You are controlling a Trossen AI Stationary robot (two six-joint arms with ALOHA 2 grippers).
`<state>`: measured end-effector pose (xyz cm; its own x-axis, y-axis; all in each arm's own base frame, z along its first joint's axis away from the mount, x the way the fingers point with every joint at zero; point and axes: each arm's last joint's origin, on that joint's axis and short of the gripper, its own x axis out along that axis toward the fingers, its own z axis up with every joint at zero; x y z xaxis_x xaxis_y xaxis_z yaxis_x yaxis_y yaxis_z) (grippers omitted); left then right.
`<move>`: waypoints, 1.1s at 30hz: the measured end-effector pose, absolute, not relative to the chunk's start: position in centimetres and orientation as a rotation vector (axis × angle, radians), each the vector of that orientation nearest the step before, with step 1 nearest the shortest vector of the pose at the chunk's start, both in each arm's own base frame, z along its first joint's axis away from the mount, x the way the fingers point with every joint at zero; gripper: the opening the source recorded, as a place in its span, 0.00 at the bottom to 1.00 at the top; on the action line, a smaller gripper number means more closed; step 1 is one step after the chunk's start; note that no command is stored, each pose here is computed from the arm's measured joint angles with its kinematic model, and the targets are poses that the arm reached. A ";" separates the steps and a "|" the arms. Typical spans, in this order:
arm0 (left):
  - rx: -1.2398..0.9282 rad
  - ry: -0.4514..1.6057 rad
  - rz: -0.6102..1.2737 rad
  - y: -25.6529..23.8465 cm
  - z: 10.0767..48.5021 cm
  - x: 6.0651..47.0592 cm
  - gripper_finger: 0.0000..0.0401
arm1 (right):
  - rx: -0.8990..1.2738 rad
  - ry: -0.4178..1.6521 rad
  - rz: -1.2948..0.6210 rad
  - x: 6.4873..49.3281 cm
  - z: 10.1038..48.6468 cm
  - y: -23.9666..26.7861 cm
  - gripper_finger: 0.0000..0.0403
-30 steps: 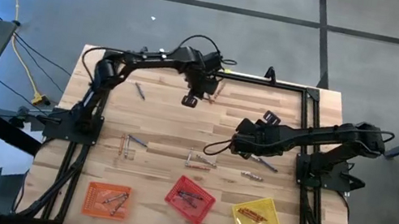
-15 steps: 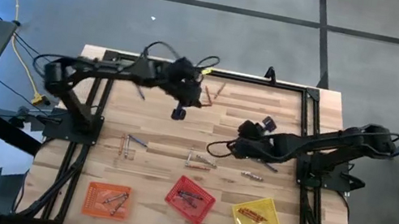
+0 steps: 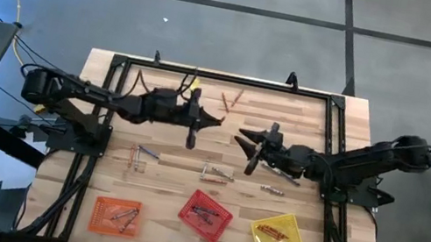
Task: Sort crayons
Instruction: Put the orange crayon into the yellow bin
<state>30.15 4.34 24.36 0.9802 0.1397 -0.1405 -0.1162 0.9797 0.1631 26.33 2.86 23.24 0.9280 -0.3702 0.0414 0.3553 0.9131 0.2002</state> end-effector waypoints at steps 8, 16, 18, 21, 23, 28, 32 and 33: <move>0.106 0.105 0.229 1.9 24.8 30.4 0.00 | 0.162 -0.080 -0.348 28.2 23.7 3.9 0.32; 0.050 0.076 0.222 0.6 24.9 30.5 0.00 | 0.108 -0.089 -0.365 28.9 24.5 4.4 0.32; 0.042 0.073 0.209 0.2 24.9 30.6 0.00 | 0.108 -0.091 -0.365 28.9 24.6 4.4 0.32; 0.037 0.057 0.191 -0.4 25.1 30.6 0.00 | 0.109 -0.092 -0.364 28.9 24.6 4.4 0.32; 0.036 0.053 0.182 -0.7 25.1 30.6 0.00 | 0.102 -0.094 -0.364 28.9 24.6 4.4 0.32; 0.035 0.049 0.171 -1.1 25.1 30.6 0.00 | 0.102 -0.099 -0.351 28.9 24.7 4.4 0.32; 0.017 0.042 0.172 -1.1 25.2 30.6 0.00 | 0.107 -0.115 -0.333 28.9 24.8 4.4 0.32; 0.016 0.042 0.172 -1.1 25.2 30.6 0.00 | 0.107 -0.120 -0.333 28.9 24.9 4.4 0.32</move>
